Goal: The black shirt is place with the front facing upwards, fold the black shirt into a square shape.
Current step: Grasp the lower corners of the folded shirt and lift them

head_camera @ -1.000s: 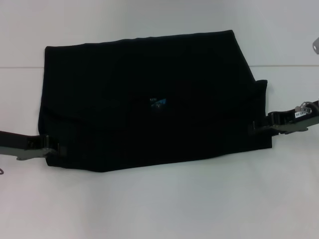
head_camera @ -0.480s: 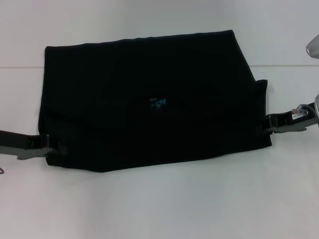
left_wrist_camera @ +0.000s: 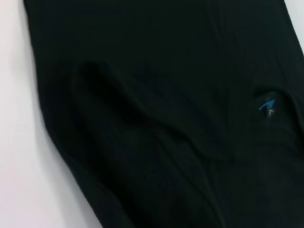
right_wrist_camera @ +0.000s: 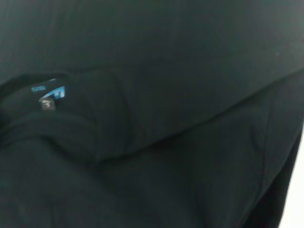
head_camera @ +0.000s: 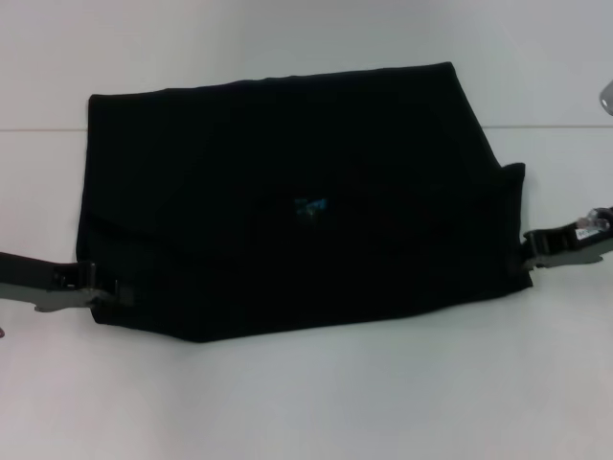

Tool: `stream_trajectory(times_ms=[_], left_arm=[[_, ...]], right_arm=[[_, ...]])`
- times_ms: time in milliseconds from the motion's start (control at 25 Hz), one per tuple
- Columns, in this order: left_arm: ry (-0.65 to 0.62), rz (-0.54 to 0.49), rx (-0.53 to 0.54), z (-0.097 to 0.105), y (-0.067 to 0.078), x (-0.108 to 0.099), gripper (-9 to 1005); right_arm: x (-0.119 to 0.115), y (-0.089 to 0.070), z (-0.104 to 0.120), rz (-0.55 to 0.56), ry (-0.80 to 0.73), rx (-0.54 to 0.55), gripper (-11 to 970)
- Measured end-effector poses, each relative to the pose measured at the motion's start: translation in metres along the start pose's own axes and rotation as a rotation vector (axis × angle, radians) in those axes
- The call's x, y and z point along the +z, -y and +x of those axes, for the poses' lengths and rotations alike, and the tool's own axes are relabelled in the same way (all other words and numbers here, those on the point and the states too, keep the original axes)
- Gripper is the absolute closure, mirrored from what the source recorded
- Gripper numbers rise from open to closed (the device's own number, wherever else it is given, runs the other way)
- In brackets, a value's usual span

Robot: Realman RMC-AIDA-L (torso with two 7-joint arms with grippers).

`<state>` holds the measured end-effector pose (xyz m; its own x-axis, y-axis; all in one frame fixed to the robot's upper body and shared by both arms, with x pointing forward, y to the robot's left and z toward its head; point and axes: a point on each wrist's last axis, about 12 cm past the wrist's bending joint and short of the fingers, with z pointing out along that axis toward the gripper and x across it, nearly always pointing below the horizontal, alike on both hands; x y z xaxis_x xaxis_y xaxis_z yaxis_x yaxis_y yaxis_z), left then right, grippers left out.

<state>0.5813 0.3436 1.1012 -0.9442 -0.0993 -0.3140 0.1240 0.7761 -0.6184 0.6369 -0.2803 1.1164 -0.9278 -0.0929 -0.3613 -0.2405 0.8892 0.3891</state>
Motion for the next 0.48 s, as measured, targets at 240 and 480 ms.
stream_trajectory(times_ms=[240, 480], left_arm=[[-0.124, 0.099, 0.029, 0.012, 0.010, -0.006, 966], [-0.337, 0.217, 0.045, 0.040, 0.022, -0.008, 966]], right_arm=[[-0.021, 0.007, 0.022, -0.075, -0.129, -0.026, 928], [-0.034, 0.011, 0.054, -0.173, -0.269, -0.037, 927]])
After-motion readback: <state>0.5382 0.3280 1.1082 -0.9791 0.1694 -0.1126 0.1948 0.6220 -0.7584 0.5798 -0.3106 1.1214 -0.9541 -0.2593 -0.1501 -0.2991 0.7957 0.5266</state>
